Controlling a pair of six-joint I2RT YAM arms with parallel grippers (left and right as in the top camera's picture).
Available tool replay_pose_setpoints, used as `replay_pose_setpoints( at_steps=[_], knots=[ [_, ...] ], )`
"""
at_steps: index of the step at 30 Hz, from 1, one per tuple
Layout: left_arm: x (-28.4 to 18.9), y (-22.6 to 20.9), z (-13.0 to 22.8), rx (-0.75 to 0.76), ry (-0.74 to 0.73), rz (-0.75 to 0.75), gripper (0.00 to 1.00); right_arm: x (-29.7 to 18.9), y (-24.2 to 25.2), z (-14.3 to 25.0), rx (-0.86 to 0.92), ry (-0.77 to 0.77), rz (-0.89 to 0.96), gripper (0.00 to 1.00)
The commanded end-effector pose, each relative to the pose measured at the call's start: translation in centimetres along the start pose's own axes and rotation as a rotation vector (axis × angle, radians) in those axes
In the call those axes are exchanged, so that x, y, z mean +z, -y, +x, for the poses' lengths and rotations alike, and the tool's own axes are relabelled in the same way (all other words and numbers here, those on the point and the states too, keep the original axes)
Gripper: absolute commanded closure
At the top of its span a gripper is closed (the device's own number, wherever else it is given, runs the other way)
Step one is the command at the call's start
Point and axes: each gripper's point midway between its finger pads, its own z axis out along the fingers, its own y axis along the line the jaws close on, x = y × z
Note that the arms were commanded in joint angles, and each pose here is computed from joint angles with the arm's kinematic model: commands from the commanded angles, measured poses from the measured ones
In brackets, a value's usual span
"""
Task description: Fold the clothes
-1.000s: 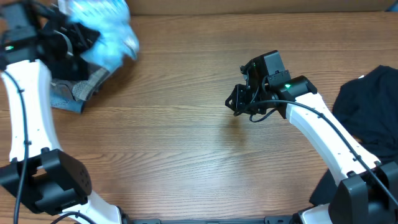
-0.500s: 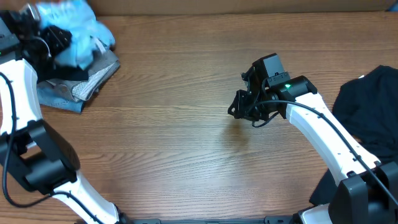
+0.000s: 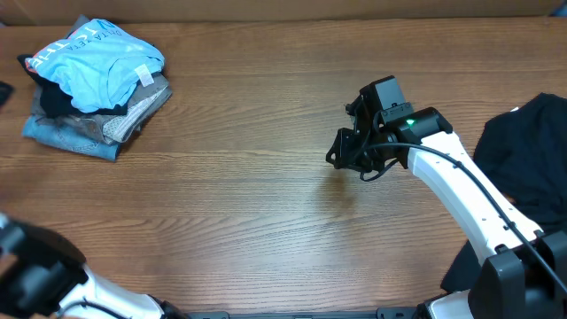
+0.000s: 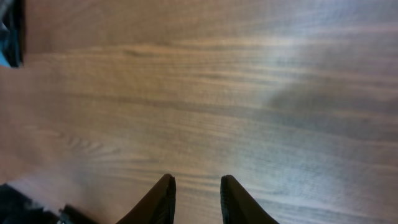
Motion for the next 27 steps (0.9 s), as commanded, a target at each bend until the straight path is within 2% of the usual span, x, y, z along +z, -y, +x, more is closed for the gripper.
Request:
replay_pose_setpoints(
  at_steps=[1,4,9,10,12,13,19,27],
  knots=[
    [-8.8,10.9,1.6,0.350,0.104,0.269,0.00,-5.9,-3.2,-3.2,-0.092,0.213,-0.029,0.70],
    [-12.4,15.6,6.0,0.555,0.092,0.320,0.00,-11.5,-6.0,-4.6,-0.191,0.365,-0.072,0.64],
    [-18.9,20.6,13.8,0.793,0.126,0.257,0.00,-20.9,-9.7,-4.2,-0.327,0.604,-0.142,0.41],
    [-20.1,20.9,15.0,0.815,0.137,0.245,0.00,-22.3,-10.2,-3.8,-0.339,0.636,-0.157,0.33],
    [-22.6,21.1,17.5,0.830,0.157,0.218,0.00,-24.8,-10.8,-2.7,-0.360,0.694,-0.183,0.06],
    [-23.5,21.0,18.4,0.831,0.162,0.214,0.00,-25.7,-11.0,-2.2,-0.368,0.714,-0.193,0.00],
    [-27.7,19.0,22.0,0.819,0.191,0.189,0.00,-29.1,-10.8,1.2,-0.390,0.776,-0.221,0.00],
    [-28.8,18.3,22.9,0.820,0.202,0.196,0.00,-28.5,-9.6,3.2,-0.365,0.715,-0.195,0.00]
  ],
)
